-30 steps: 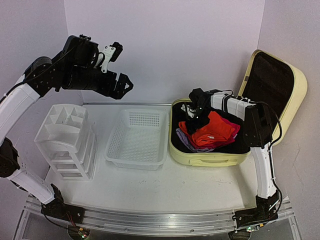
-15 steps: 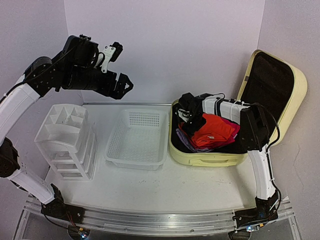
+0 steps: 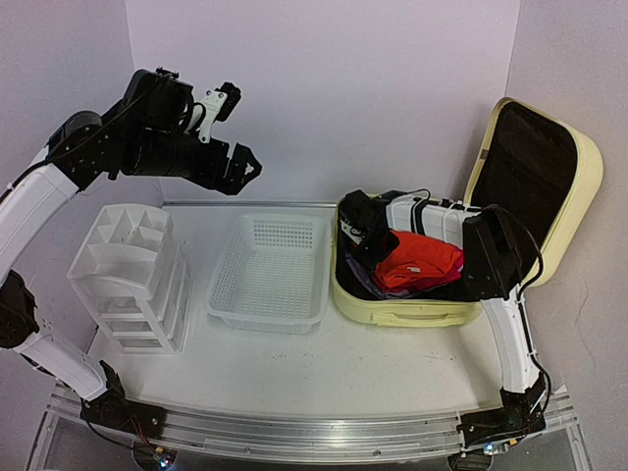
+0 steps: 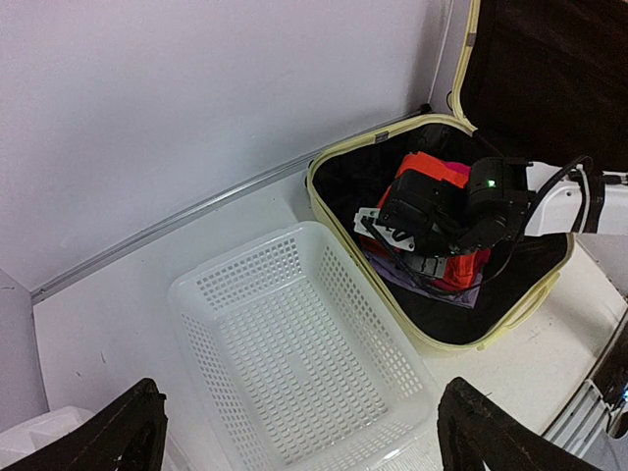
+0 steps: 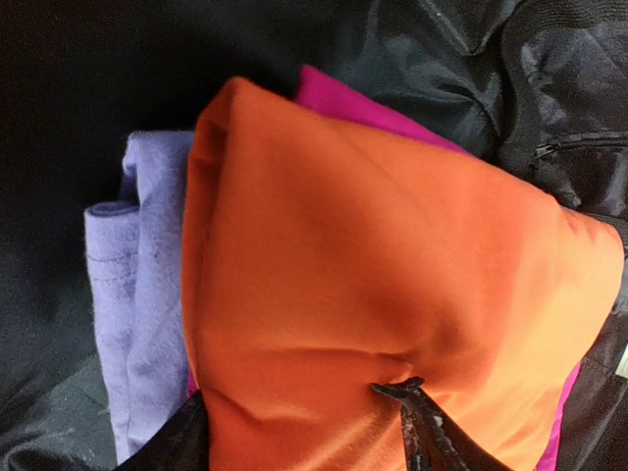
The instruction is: Open, take out, and arrange the luggage
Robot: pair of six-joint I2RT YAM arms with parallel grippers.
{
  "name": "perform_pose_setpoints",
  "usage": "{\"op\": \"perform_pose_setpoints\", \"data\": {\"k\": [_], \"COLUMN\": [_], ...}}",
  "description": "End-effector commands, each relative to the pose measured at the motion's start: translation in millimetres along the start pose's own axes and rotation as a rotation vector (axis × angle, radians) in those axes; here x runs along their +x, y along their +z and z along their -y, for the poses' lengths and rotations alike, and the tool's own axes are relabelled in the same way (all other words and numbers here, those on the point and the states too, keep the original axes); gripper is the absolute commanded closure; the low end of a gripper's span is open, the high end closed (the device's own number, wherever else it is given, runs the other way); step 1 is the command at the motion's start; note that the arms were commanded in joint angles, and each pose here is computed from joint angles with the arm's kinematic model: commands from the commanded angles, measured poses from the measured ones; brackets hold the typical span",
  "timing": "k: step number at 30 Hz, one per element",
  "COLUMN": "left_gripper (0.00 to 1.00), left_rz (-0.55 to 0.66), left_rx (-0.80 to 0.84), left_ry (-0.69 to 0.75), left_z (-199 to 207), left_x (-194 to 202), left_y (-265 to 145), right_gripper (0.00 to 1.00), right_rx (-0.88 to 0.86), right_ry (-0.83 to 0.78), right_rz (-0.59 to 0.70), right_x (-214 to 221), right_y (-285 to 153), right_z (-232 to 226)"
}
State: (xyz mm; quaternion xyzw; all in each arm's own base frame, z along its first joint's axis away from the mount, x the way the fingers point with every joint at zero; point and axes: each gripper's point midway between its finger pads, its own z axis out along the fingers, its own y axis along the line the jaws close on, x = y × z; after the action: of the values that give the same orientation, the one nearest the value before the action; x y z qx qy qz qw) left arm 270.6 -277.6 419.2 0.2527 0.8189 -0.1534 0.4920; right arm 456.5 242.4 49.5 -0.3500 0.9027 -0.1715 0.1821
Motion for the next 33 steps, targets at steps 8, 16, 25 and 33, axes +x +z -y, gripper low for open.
{"op": "perform_pose_setpoints", "data": {"k": [8, 16, 25, 33], "left_gripper": [0.03, 0.03, 0.03, 0.03], "left_rz": [0.049, 0.046, 0.042, 0.034], "left_rx": [0.010, 0.010, 0.008, 0.015], "left_ry": [-0.038, -0.049, -0.053, -0.057], "left_z": [-5, -5, -6, -4], "left_x": [-10, -7, -6, -3], "left_y": [-20, -21, -21, -19], "right_gripper": [0.35, 0.56, 0.93, 0.95], "right_rx": [0.105, 0.114, 0.073, -0.135], "right_ry": [-0.005, 0.000, 0.038, 0.102], "right_rz": [-0.008, 0.007, 0.057, 0.118], "right_x": [2, -6, -14, -10], "right_y": [13, 15, -6, -33], "right_z": [-1, 0, 9, 14]}}
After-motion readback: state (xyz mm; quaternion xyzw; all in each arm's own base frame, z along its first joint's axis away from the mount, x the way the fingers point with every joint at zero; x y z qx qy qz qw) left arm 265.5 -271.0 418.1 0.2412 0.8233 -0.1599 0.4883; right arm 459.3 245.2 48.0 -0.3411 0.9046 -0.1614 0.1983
